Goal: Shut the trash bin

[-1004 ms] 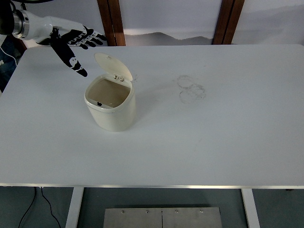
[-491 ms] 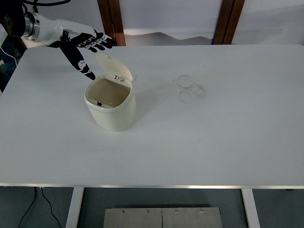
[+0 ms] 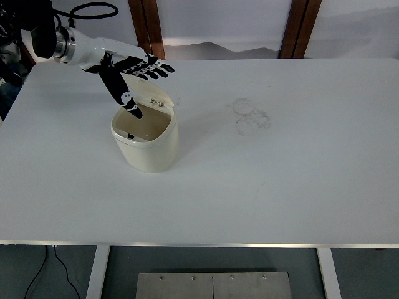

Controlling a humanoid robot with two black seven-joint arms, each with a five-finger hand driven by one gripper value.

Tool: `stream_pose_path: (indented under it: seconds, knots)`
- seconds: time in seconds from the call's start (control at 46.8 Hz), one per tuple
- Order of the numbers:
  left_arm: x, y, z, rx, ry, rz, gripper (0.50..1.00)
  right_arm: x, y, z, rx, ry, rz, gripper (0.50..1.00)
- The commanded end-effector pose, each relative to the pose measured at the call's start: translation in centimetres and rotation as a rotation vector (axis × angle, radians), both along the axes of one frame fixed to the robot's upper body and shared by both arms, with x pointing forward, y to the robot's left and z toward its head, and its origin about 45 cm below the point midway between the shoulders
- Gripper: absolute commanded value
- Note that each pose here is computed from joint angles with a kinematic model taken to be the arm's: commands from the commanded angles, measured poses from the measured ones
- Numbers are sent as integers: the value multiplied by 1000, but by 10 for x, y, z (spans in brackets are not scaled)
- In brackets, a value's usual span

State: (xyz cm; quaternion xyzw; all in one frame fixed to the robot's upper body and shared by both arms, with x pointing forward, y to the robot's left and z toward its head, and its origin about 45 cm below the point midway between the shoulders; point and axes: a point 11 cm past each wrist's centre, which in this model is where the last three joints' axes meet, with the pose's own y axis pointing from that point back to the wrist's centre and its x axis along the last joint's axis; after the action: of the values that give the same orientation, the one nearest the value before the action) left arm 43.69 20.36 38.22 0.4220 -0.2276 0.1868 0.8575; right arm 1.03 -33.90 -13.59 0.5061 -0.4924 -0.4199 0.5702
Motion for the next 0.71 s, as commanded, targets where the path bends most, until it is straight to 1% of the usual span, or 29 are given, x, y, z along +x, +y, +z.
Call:
stream_pose_path:
  seconds: [0.0, 0.192, 0.299, 0.427, 0.641, 0.684]
  knots:
    - [-7, -5, -4, 14, 13, -22, 1000, 0, 0, 0, 0, 0, 0, 995]
    - [-14, -5, -5, 26, 18, -33, 1000, 0, 0, 0, 0, 0, 0, 995]
    - [-21, 2, -6, 30, 26, -35, 1000, 1, 0, 0, 0, -2, 0, 995]
    - [-30, 14, -18, 28, 62, -23, 1000, 1, 0, 0, 1, 0, 2, 995]
    - [-34, 29, -21, 20, 78, 8, 1000, 2, 0, 0, 1, -1, 2, 995]
    - [-37, 30, -22, 19, 82, 6, 1000, 2, 0, 0, 1, -1, 2, 995]
